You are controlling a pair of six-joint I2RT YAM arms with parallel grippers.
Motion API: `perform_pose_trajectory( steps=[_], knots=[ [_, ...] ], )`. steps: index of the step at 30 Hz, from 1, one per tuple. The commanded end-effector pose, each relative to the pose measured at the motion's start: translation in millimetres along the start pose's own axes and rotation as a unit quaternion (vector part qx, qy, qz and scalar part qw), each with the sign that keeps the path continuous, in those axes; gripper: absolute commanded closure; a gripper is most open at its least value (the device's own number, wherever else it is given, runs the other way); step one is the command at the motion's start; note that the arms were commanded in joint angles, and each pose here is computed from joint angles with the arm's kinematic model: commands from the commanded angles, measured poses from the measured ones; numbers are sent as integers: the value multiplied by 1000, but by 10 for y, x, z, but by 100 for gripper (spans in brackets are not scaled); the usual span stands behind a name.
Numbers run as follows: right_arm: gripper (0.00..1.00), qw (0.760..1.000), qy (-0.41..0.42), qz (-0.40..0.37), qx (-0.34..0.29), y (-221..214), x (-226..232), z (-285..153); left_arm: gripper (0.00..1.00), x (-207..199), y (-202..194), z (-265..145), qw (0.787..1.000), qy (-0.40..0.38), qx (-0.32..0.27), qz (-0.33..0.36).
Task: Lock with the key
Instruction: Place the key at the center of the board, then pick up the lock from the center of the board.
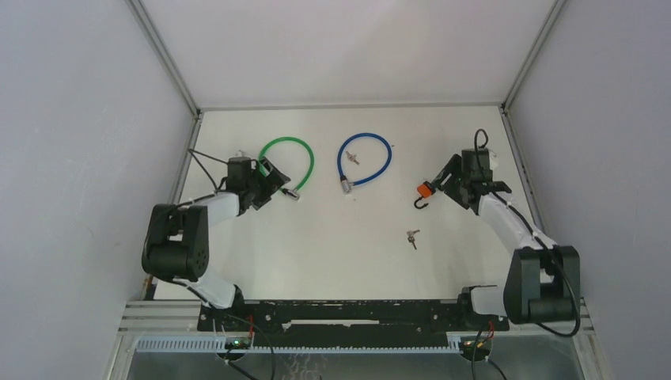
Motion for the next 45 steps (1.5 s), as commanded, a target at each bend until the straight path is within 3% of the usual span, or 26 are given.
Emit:
perform_pose_trajectory(
  steps=[1,6,15,22,28,34,38,42,45],
  knots=[
    [20,999,-29,-42,-15,119,191,201,0,268,-190,-370,992,117,35,28],
    [20,992,-87,-92,17,-48,361,458,0,63,-114,-869,981,164,-39,100],
    [18,986,-126,-82,75,-109,340,863,0,-672,-354,-1390,971,70,-78,214],
    [20,984,-170,-26,39,-65,347,1030,0,-913,-457,-1546,967,23,-86,239],
    [29,975,-217,-46,29,-41,454,1147,0,-934,-398,-1655,964,22,-95,249],
    [49,977,-198,-55,48,-61,582,1098,0,-973,-286,-1775,960,24,-117,255],
    [71,983,-162,-48,66,-78,688,1035,0,-1033,-265,-1812,957,7,-115,265],
    [89,990,-104,-35,90,-53,802,878,0,-1117,-302,-1816,953,-35,-105,280],
    [96,992,-65,-17,109,-40,811,756,0,-1205,-372,-1795,950,-83,-94,287]
  ],
)
Point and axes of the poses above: each gripper's point midway between its finger pads, its own z axis out along the fingers, its own x axis along the line the jaws close on, y = z × x, the point moved 7 cm from there along -z, back along the fingers, and after that the axes turned 11 degrees about z, right-handed, at the moved point
